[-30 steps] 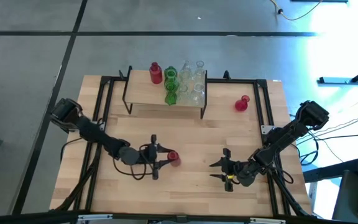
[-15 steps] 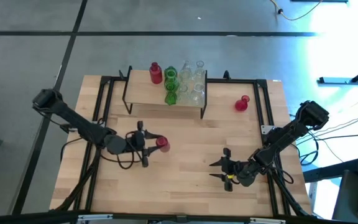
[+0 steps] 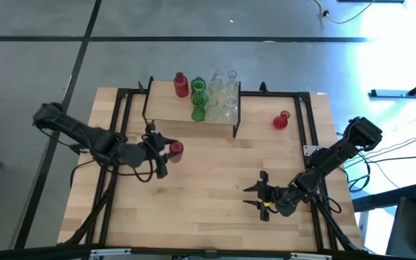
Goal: Sort vases onto shelf
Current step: Put the bottom red vase aligned with the other red vase on the shelf
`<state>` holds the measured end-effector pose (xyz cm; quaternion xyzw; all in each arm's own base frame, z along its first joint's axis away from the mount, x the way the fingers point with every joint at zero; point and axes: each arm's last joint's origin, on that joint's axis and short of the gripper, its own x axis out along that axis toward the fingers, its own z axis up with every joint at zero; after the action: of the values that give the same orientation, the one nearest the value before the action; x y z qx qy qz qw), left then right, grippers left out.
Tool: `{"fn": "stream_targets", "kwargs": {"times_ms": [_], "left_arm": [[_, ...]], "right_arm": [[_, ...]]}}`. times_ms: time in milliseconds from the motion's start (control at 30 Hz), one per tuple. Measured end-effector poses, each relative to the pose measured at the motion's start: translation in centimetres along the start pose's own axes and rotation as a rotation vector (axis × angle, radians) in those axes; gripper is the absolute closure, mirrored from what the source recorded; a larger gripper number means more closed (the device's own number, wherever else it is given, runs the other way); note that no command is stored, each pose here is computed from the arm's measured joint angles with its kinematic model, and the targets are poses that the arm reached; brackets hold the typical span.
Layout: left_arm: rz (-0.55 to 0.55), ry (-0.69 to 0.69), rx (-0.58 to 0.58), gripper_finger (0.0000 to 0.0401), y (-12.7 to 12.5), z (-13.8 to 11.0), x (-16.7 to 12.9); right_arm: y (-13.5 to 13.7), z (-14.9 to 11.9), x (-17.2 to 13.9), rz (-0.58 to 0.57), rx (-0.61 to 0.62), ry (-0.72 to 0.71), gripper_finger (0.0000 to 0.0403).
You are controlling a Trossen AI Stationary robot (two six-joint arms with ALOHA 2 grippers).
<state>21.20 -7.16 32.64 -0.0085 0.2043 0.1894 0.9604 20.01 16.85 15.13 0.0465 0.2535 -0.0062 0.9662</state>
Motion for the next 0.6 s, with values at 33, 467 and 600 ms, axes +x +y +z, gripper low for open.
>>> {"fn": "stream_targets", "kwargs": {"times_ms": [33,467,600], "left_arm": [[0.013,-0.001,-0.009,0.0244,0.2,0.4,-0.2],[0.192,0.011,-0.100,0.0244,4.6,1.6,-1.7],[0.283,0.039,-0.129,0.0244,6.4,1.3,-2.1]], "right_arm": [[0.0,0.0,0.0,0.000,0.000,0.000,0.0227],[0.0,0.0,0.0,0.005,0.000,0.004,0.0227],[0.0,0.0,0.0,0.002,0.000,0.001,0.0227]]}}
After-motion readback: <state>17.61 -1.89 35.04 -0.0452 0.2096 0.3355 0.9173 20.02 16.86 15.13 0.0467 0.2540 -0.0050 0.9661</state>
